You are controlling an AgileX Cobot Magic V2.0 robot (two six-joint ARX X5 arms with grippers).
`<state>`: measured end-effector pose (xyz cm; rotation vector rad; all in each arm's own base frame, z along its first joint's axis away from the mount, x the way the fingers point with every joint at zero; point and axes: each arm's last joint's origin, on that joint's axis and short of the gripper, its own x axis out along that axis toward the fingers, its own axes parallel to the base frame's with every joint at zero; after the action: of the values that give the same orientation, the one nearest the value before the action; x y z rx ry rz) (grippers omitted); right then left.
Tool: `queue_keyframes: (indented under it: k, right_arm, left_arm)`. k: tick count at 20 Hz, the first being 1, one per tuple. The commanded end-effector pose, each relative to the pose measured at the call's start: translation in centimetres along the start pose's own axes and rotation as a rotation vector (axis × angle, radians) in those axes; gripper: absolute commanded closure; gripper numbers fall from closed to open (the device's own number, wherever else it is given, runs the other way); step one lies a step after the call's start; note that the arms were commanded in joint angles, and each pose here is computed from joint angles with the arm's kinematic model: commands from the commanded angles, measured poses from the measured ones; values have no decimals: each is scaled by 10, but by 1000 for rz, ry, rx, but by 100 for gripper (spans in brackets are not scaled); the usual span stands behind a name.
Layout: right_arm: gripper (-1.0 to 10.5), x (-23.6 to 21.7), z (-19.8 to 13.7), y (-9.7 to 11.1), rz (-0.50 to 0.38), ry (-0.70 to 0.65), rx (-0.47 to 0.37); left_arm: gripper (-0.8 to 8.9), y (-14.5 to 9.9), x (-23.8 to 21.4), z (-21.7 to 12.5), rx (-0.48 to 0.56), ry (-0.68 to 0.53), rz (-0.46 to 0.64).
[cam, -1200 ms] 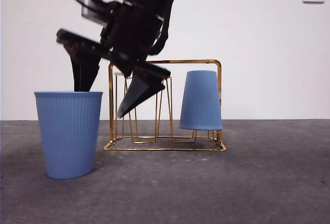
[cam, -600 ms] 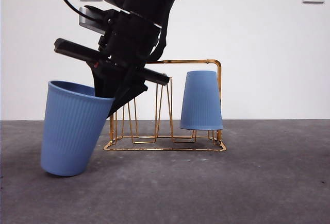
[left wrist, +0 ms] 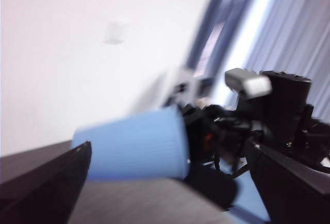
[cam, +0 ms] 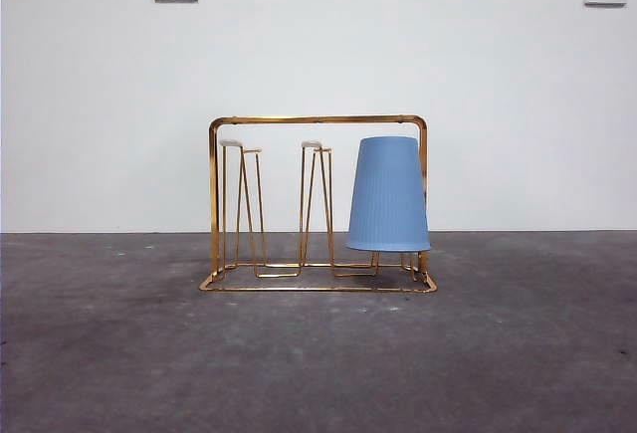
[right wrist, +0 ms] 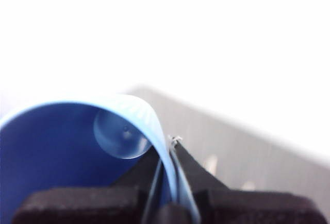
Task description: Pick up cup 1,put cup 1 in the cup rack,pick up cup 2,put cup 2 in the cup rack
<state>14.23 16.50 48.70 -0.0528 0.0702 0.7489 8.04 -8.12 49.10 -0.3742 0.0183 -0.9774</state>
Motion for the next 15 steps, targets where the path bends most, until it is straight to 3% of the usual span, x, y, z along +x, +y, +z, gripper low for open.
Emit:
queue_keyframes:
  k: [1,7,11,15]
  right_arm:
    - [959,-42,19,-6,-10,-147,-45]
    - [959,-95,41,-12,-10,-382,-135]
    - [959,-105,47,-11,57,-465,-173]
    - [959,-108,51,-10,65,-513,-218]
  left_arm:
    - [314,1,24,2,-64,-24,-147]
    - [314,10,79,1,-143,-61,-396]
    - [314,15,107,1,-204,-134,-535]
    - [314,19,129,-3,-260,-203,-649]
